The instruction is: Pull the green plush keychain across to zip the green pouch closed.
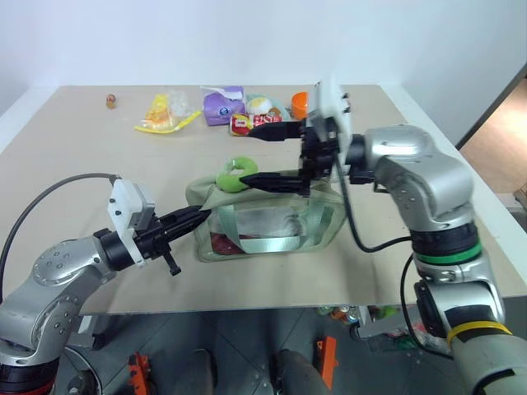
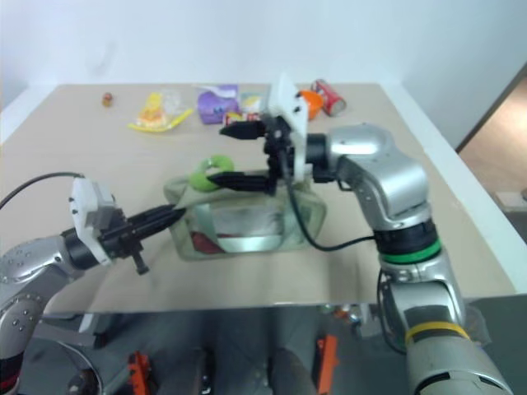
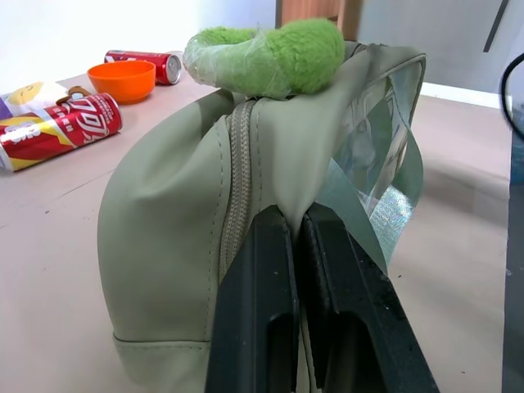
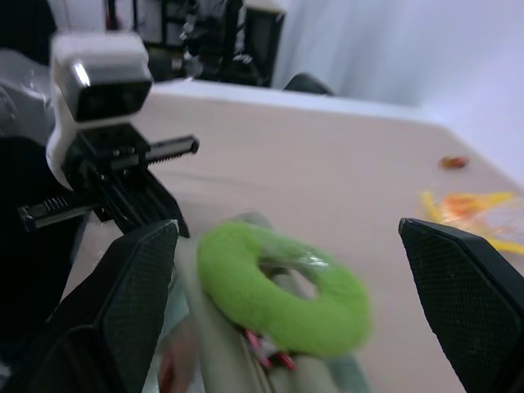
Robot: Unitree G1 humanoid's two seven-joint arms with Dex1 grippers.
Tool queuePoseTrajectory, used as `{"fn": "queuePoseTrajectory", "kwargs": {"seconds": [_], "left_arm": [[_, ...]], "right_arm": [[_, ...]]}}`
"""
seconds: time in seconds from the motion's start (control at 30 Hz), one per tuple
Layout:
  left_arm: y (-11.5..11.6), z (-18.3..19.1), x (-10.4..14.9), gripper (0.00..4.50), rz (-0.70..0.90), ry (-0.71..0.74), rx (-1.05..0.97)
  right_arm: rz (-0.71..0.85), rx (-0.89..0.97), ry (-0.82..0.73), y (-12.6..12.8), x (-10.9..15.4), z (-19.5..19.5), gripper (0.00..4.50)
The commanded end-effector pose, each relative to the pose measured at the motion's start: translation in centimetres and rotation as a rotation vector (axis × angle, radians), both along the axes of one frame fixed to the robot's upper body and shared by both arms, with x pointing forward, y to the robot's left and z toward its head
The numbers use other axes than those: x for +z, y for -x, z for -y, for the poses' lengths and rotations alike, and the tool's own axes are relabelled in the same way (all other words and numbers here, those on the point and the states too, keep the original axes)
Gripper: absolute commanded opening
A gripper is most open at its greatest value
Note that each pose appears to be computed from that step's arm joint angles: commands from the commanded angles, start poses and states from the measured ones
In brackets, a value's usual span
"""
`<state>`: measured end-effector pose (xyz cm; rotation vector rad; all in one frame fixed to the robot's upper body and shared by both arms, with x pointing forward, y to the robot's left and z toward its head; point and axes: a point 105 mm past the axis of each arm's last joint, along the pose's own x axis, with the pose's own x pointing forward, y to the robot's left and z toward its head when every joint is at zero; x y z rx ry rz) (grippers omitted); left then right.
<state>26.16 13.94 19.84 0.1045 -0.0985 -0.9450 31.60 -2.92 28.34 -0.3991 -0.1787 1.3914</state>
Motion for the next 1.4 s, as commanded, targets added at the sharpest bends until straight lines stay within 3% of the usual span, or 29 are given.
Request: {"fn": "queuePoseTrajectory", "kwargs": {"seconds": [0.03,0.27,0.4,0.53,0.57,0.6,0.7,0.73,1.1,1.27,1.4], "left_arm": [[0.2,0.7,-0.5,0.00,-0.017,-0.008,-0.012],[0.1,0.6,-0.6,0.00,-0.015,-0.022,0.009],[0.0,0.6,-0.6,0.00,-0.012,-0.024,0.016],[-0.2,0.5,-0.5,0.00,-0.006,-0.020,0.025],[-0.2,0.5,-0.5,0.00,-0.006,-0.021,0.026],[-0.2,0.5,-0.5,0.00,-0.007,-0.021,0.027],[-0.3,0.4,-0.7,0.00,-0.012,-0.021,0.032],[-0.4,0.3,-0.7,0.00,-0.013,-0.022,0.036],[-1.6,0.0,-0.9,0.00,0.003,-0.054,0.078],[-2.1,-0.4,-0.7,0.00,0.011,-0.048,0.113],[-2.2,-0.6,-0.6,0.00,0.014,-0.042,0.122]], "right_arm": [[0.044,0.038,0.008,0.4,0.7,-0.7,4.48],[-0.003,0.058,0.043,0.1,-1.2,-1.1,4.48],[-0.020,0.058,0.062,-0.1,-2.3,-1.4,3.47],[-0.037,0.056,0.078,-0.3,-3.2,-1.4,2.13],[-0.040,0.055,0.076,-0.4,-3.2,-1.4,1.55],[-0.045,0.056,0.072,-0.4,-3.2,-1.4,1.48],[-0.065,0.064,0.044,-0.1,-2.8,-1.4,0.24],[-0.069,0.067,0.035,0.0,-2.6,-1.4,0.03],[-0.033,0.038,-0.097,0.7,1.5,2.5,0.03],[0.026,-0.139,-0.139,-0.8,2.7,6.9,0.03],[0.081,-0.321,-0.118,-2.2,2.3,11.3,0.03]]}}
